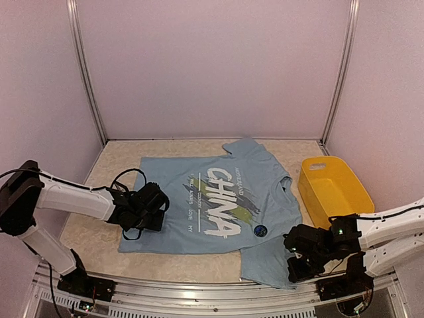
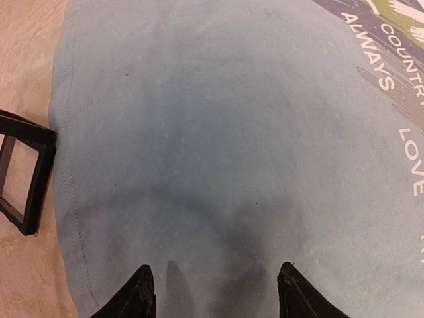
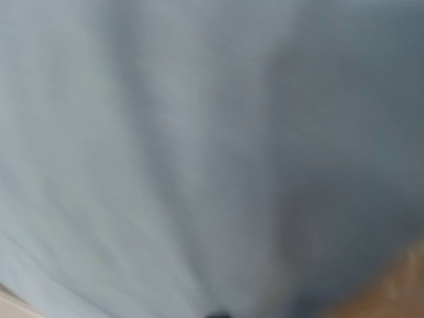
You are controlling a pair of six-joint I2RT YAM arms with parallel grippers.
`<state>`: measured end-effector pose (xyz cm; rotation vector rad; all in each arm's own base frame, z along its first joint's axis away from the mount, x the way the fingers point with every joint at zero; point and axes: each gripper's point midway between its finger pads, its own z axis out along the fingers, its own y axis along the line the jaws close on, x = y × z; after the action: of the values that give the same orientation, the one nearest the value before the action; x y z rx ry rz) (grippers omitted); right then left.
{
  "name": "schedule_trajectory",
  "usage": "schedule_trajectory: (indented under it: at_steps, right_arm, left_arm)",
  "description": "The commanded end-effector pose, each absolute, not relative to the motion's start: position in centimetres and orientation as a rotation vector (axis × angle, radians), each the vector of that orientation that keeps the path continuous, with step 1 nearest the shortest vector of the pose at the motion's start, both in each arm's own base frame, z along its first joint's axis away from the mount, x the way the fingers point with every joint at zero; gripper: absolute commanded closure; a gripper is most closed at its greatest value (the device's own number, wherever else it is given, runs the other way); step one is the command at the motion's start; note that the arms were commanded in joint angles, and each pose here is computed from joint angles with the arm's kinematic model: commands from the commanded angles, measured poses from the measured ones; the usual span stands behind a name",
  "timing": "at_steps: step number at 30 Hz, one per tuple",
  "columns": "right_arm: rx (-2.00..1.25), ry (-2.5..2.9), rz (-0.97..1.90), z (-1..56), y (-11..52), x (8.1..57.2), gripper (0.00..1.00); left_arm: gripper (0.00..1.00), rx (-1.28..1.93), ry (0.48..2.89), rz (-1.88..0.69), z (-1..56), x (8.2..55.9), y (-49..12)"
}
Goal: Pin the brooch onto the clothing
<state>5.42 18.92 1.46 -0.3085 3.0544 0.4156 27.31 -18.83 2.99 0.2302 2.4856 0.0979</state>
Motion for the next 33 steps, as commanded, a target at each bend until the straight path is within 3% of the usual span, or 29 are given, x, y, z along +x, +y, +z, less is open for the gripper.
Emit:
schedule_trajectory:
  at_steps: [1, 6, 7, 8, 10, 11, 13, 17, 20, 25, 33]
  right_arm:
    - [-0.211, 3.116, 0.337, 3.1, 16.8, 4.3, 1.0]
    - [-0.298, 2.846, 0.495, 11.1, 20.6, 9.3, 0.98]
    - [-0.318, 2.755, 0.539, 13.3, 21.6, 11.3, 0.84]
    - [-0.332, 2.65, 0.572, 15.7, 22.4, 13.6, 0.62]
    - [-0.315, 2.462, 0.576, 20.3, 22.5, 19.3, 0.29]
    - [-0.306, 2.377, 0.566, 22.6, 22.1, 22.2, 0.17]
    - [-0.28, 2.211, 0.491, 27.4, 20.3, 28.4, 0.03]
    - [-0.164, 2.102, 0.389, 30.6, 14.2, 38.7, 0.01]
    - [-0.064, 2.063, 0.371, 31.5, 9.4, 42.9, 0.01]
    - [0.09, 1.956, 0.213, 30.4, 3.8, 43.8, 0.0]
    - [0.18, 1.886, 0.046, 24.6, 0.6, 40.1, 0.01]
  left_arm:
    - [0.39, 0.302, 2.428, 0.087, 5.9, 26.3, -18.9]
    - [0.39, 0.312, 2.346, 0.008, 10.4, 26.4, -20.6]
    - [0.39, 0.3, 2.324, -0.009, 11.6, 26.6, -20.7]
    - [0.38, 0.287, 2.292, -0.035, 13.2, 27.1, -21.1]
    - [0.3, 0.264, 2.212, -0.087, 16.9, 28.4, -21.4]
    - [0.24, 0.234, 2.166, -0.123, 19.1, 29.3, -21.2]
    - [0.08, 0.159, 2.081, -0.179, 22.9, 32.0, -20.0]
    - [0.01, -0.056, 1.978, -0.118, 27.2, 37.7, -13.6]
    - [0.01, -0.17, 1.947, -0.017, 27.3, 40.1, -8.7]
    - [0.01, -0.309, 1.887, 0.041, 25.0, 40.1, -3.2]
    - [0.01, -0.326, 1.819, -0.056, 21.3, 37.5, -2.9]
